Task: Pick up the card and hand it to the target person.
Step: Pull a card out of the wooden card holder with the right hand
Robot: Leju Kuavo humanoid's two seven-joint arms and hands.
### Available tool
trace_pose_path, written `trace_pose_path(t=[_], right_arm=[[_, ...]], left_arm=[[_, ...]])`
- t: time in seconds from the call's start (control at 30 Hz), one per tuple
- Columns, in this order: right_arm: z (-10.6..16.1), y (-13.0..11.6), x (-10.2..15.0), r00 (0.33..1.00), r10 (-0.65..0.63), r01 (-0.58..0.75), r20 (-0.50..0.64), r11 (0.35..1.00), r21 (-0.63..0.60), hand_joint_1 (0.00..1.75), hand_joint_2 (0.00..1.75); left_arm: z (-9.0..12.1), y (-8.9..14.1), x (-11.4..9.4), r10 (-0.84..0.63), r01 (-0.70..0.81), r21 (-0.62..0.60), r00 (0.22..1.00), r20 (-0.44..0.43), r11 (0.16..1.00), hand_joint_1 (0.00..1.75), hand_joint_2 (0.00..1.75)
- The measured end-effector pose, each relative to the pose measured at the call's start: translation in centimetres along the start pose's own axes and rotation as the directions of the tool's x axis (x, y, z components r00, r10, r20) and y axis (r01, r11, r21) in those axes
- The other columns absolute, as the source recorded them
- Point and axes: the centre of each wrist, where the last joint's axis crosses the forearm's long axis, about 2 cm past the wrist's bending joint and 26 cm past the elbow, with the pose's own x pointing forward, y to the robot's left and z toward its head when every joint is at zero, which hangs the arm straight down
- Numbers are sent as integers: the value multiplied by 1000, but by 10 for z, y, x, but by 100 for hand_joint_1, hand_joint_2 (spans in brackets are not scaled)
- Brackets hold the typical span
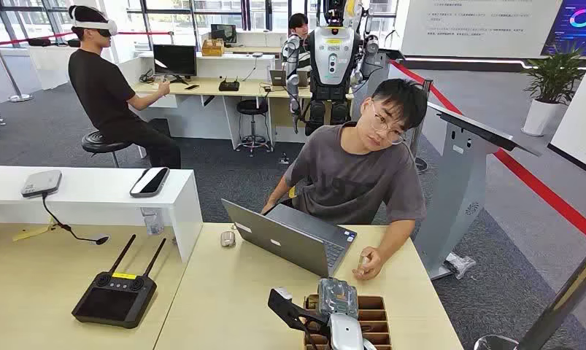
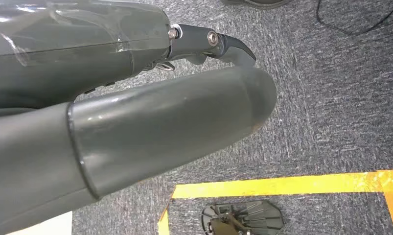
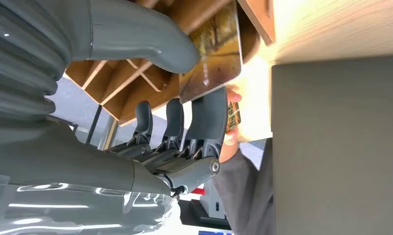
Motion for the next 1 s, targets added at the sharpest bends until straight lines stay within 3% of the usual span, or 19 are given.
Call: trace_pose_path(t=[0.23, 1.0], right_arm=[[0, 0, 0, 1000, -11, 11, 11, 1000, -2, 127, 175], [-1, -3, 2, 996, -67, 69, 57, 997, -23, 138, 175]], left_arm=[[0, 0, 0, -8, 8, -3, 1000, 2, 1000, 0, 0], [0, 0, 0, -11, 11, -1, 1000, 6, 1000, 0, 0]])
